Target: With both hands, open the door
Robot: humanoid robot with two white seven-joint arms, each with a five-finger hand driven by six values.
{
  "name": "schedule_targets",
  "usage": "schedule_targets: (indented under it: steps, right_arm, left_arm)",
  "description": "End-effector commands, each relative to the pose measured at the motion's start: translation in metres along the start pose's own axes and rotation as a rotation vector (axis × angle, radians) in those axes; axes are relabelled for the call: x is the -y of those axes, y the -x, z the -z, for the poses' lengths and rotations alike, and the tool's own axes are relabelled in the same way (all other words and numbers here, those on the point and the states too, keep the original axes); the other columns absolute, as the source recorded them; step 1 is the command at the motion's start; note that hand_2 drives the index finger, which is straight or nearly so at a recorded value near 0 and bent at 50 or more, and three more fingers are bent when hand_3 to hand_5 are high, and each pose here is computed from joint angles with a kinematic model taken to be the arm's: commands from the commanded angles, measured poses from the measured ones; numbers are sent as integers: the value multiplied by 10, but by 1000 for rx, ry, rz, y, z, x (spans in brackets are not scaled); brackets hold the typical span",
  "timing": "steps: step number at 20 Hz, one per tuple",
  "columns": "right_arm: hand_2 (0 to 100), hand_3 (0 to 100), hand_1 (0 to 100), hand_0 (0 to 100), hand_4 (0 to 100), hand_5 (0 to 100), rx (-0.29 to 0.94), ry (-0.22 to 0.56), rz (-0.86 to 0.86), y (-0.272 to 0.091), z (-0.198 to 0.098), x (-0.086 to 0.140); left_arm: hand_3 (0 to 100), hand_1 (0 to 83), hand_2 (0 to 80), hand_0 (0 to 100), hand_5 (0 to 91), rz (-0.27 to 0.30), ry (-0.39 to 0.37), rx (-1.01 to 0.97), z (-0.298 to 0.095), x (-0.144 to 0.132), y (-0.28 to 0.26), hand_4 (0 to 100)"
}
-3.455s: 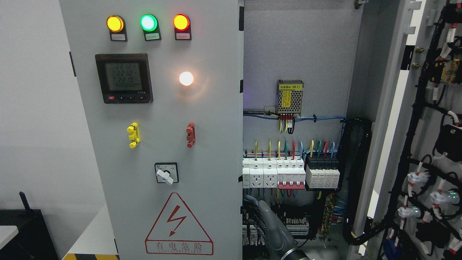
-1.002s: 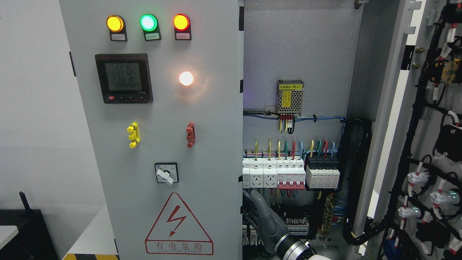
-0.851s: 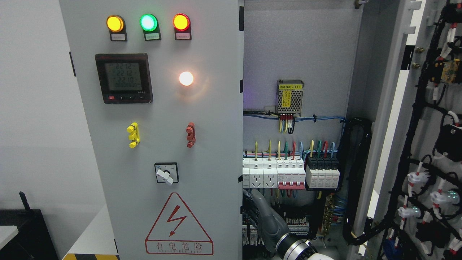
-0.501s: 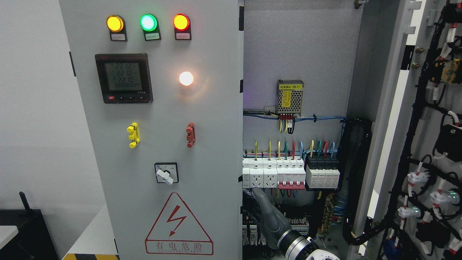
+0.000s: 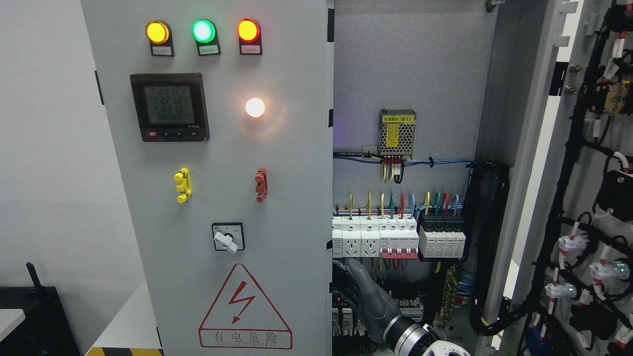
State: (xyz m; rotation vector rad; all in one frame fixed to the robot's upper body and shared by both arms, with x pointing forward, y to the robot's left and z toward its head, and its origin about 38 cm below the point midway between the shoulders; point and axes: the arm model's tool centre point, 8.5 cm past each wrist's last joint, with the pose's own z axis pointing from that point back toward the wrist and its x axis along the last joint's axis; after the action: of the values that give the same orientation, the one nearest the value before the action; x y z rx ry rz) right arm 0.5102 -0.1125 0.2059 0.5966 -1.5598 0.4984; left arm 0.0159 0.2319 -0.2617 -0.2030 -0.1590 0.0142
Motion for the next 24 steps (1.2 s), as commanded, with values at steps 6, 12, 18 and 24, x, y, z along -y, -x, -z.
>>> schedule_targets:
  steps: [6,12,18,24]
  right_arm:
    - [0,0,0,107,0,0,-27,-34,0,6,-4,10]
    - [0,0,0,107,0,0,-38,-26,3,8,-1,14]
    - [0,0,0,106,0,0,-29,-30,13,5,-1,13]
    - [0,0,0,106,0,0,-11,-40,49,0,1,13]
  left_arm:
    - [0,0,0,0,0,0,0,0,0,0,0,31]
    - [0,0,0,0,0,0,-1,0,0,-1,0,31]
    - [0,0,0,0,0,0,0,0,0,0,0,31]
    - [0,0,0,0,0,0,-1,0,0,-1,0,31]
